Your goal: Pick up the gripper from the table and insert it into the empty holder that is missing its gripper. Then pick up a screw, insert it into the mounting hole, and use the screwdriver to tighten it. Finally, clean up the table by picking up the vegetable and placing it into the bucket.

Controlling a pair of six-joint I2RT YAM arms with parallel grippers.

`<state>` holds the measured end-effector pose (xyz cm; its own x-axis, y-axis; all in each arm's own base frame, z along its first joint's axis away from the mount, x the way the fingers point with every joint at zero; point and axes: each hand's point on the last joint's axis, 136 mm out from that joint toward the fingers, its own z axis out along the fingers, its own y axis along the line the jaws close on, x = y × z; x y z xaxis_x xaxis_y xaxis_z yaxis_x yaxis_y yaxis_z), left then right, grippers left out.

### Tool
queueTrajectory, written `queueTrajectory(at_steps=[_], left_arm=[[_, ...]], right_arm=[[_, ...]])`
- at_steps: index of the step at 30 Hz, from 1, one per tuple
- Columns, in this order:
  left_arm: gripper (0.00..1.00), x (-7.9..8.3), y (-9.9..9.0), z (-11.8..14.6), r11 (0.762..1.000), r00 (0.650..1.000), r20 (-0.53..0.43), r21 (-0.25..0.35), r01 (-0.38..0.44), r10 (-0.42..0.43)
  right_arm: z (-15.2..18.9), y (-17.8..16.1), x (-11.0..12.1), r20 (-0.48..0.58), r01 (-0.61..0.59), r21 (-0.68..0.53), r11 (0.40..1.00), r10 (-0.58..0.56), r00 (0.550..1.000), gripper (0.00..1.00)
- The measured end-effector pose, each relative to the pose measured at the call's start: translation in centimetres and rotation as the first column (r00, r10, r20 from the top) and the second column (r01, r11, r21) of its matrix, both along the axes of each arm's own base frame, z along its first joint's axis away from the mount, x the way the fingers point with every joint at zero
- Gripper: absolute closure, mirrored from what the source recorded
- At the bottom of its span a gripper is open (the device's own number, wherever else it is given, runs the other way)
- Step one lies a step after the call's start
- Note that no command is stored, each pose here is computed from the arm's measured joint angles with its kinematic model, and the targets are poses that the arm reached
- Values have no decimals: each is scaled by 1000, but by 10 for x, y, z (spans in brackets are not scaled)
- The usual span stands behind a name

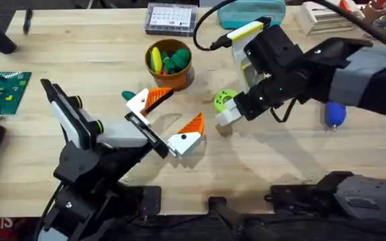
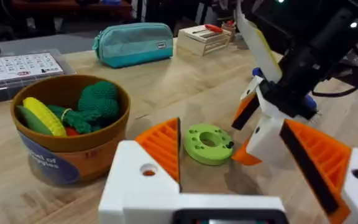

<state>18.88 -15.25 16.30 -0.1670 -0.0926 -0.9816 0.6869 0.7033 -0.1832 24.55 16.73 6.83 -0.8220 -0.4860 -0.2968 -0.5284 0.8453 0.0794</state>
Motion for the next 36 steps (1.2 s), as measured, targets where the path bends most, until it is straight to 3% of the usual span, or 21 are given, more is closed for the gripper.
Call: queueTrajectory(at_steps=[9, 12, 17, 31, 36], left_arm=[[18, 0, 0, 0, 1000, 1000, 1, 0, 0, 0], [18, 0, 0, 0, 1000, 1000, 0, 0, 0, 0], [18, 0, 0, 0, 1000, 1000, 0, 0, 0, 0], [18, 0, 0, 0, 1000, 1000, 0, 0, 0, 0], [18, 0, 0, 0, 1000, 1000, 0, 0, 0, 0]], right_arm=[[23, -9, -9, 39, 25, 11, 1000, -26, 999, 8], [42, -14, -15, 78, 34, 38, 999, -37, 996, 7], [65, -8, -5, 195, 43, 130, 991, -68, 978, 8], [16, -11, -11, 71, 110, 74, 991, -115, 991, 7], [12, -9, -7, 68, 113, 73, 991, -118, 991, 114]])
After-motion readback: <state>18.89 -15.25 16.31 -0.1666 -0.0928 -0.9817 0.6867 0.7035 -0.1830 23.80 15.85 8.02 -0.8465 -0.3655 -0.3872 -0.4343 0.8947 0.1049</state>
